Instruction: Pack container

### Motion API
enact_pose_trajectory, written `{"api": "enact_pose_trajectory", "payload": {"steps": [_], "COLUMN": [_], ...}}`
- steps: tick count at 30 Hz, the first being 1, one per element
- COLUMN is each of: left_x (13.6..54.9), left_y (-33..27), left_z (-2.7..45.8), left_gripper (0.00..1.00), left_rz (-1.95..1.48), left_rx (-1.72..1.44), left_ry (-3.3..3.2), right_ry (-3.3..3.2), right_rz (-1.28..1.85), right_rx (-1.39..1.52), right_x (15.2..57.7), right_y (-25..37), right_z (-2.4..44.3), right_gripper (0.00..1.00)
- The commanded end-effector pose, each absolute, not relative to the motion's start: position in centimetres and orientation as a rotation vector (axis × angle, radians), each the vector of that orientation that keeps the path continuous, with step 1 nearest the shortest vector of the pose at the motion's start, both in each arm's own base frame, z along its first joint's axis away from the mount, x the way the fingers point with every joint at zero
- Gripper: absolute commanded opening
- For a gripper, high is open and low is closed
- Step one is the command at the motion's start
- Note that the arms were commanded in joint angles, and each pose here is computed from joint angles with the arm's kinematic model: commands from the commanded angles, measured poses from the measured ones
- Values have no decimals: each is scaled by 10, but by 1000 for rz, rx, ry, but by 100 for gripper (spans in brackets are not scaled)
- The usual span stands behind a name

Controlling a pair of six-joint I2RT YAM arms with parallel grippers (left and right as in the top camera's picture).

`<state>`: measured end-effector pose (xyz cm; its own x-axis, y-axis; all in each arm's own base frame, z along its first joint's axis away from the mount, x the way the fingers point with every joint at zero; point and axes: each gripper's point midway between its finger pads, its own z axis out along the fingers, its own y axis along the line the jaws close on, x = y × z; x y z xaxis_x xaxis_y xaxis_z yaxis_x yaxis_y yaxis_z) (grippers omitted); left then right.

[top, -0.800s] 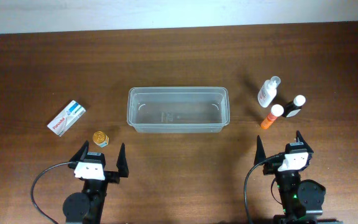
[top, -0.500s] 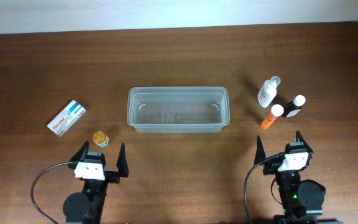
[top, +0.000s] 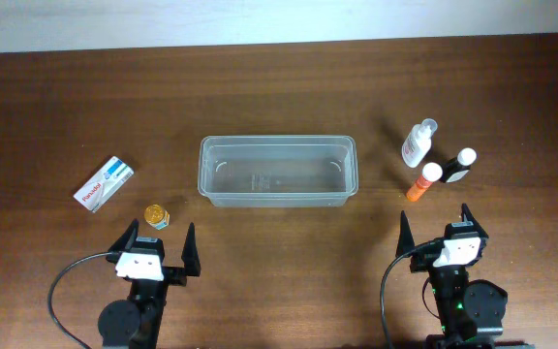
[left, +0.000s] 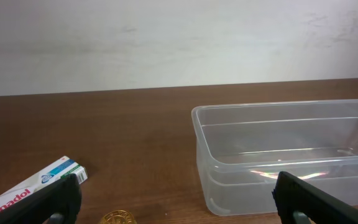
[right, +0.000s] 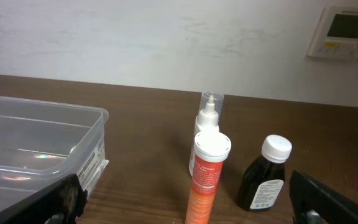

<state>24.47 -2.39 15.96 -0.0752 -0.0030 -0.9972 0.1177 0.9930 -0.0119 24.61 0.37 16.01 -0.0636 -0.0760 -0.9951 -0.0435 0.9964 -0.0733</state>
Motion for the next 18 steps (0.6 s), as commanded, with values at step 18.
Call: {"api": "enact_pose_trajectory", "payload": {"steps": [18], "left_x": [245], "left_y": [-23], "left_z": [157], "left_gripper": [99], "left_rz": [-88], "left_rx": [94], "left_ry": [1646], "right_ry": [1639], "right_rz": [21], "right_rx": [-41], "right_x": [240], "right_y": [3], "right_z": [197], "right_gripper": [98]}}
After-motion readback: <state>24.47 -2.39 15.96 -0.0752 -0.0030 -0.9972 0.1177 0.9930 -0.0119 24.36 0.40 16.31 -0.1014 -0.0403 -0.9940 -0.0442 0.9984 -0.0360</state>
